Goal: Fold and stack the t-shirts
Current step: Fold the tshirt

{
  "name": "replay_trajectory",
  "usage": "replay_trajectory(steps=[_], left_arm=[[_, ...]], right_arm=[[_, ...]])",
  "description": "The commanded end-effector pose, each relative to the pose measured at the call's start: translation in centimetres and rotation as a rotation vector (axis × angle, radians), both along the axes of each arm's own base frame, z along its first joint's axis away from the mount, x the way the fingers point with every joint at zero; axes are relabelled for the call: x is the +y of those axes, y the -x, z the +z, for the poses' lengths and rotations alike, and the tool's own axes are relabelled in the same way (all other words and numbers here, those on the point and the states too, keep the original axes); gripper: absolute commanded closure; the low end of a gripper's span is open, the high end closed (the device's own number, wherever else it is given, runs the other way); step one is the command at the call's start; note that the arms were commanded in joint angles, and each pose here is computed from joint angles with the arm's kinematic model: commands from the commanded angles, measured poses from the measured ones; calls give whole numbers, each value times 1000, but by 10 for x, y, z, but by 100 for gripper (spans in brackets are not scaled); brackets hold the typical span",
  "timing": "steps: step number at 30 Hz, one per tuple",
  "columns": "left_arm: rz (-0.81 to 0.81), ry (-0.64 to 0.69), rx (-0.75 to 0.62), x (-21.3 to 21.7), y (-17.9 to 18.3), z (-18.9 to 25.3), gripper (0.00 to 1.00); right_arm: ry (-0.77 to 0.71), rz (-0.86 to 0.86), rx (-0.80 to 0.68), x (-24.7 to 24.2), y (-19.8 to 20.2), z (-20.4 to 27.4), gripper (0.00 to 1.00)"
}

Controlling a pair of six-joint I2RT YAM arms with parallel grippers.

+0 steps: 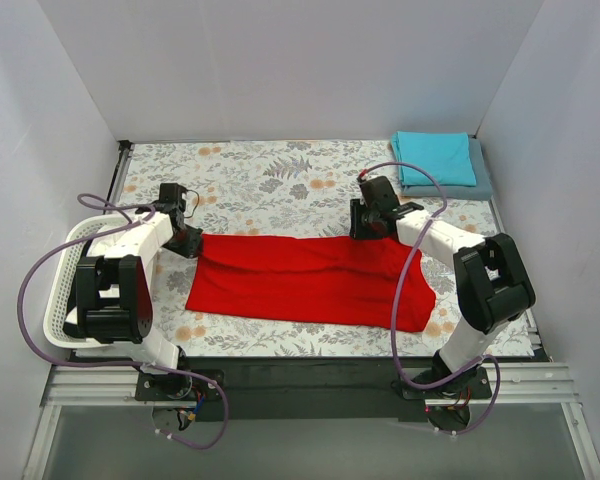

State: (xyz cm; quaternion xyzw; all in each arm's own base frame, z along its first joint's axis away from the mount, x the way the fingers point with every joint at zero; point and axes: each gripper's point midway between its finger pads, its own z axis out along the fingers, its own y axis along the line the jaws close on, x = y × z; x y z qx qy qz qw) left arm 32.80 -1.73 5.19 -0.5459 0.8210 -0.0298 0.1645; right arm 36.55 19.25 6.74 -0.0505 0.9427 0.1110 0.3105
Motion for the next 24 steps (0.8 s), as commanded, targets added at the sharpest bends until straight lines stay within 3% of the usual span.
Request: replay_trajectory(steps=[1, 11, 18, 24], left_arm=[[-6, -13, -49, 3, -17, 14, 98], [-16, -8, -61, 2, -20, 18, 100], [-17, -5, -66, 1, -20, 17, 100], [-20, -5, -66, 1, -22, 17, 100]], right_arm=[[-84, 84, -13, 32, 18, 24, 54], [57, 132, 18, 53, 52, 6, 41], [245, 79, 26, 41, 56, -9, 40], [310, 78, 46, 43, 56, -19, 43]])
